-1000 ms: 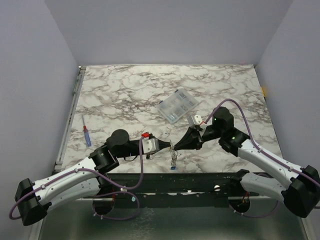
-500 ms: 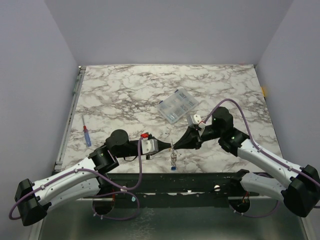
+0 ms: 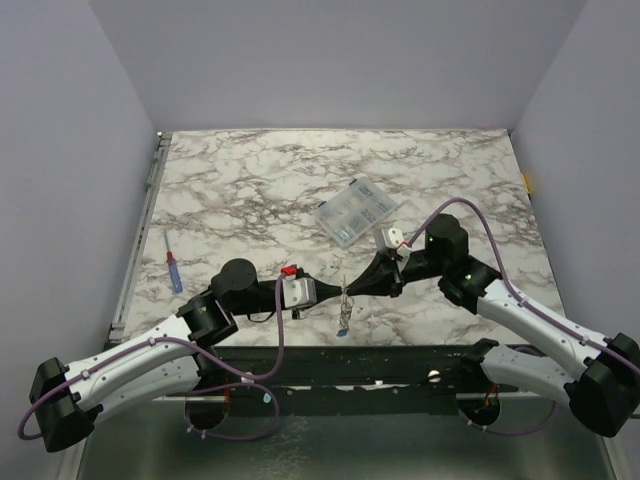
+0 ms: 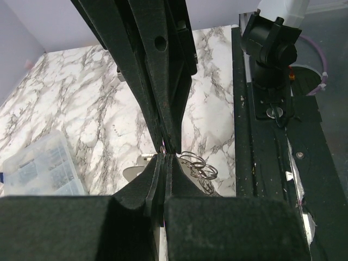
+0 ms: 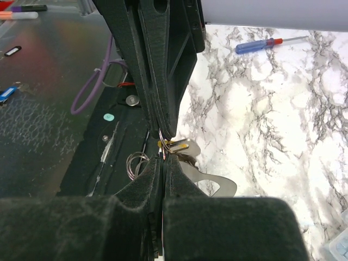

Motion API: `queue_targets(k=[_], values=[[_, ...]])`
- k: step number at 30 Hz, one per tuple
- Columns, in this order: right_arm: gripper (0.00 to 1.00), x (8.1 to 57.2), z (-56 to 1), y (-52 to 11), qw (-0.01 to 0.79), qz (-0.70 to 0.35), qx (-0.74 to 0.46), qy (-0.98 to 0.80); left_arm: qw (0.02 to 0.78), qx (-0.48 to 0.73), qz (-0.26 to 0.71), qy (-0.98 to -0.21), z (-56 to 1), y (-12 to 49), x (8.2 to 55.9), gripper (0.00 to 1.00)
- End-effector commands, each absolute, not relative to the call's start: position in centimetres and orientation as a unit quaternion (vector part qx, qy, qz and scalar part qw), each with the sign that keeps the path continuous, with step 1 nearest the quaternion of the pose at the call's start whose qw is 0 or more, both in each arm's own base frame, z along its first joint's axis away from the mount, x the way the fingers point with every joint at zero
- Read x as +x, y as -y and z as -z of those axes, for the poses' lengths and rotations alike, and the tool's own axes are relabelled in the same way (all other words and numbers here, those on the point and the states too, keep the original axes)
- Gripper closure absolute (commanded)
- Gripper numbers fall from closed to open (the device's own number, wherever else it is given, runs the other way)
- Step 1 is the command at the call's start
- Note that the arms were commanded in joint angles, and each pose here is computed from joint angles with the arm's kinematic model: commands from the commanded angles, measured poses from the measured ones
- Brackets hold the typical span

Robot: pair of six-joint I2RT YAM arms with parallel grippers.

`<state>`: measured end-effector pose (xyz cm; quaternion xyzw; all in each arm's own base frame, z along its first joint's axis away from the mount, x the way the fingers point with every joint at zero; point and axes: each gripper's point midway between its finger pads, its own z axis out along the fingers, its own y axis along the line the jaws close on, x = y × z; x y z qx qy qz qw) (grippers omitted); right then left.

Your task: Put the keys on the keyring

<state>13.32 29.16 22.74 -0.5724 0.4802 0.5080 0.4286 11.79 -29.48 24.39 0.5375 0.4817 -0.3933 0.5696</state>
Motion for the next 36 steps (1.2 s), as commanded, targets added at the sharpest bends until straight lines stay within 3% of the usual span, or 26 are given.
queue_targets(k=[1, 34, 36], values=[[1.00, 13.8, -25.0, -29.3, 0.461, -0.490, -0.577, -0.463, 0.573, 0.538, 0.405, -0.467, -25.2, 29.5, 11.3, 1.00], [1.00, 13.9, -26.7, -29.1, 0.491, -0.482, -0.571, -0.449, 0.578, 0.531, 0.388, -0.483, -24.7, 29.4, 12.2, 1.00], [0.99, 13.9, -26.6, -29.1, 0.490, -0.482, -0.571, -0.449, 0.580, 0.528, 0.384, -0.486, -24.7, 29.4, 12.4, 0.93]])
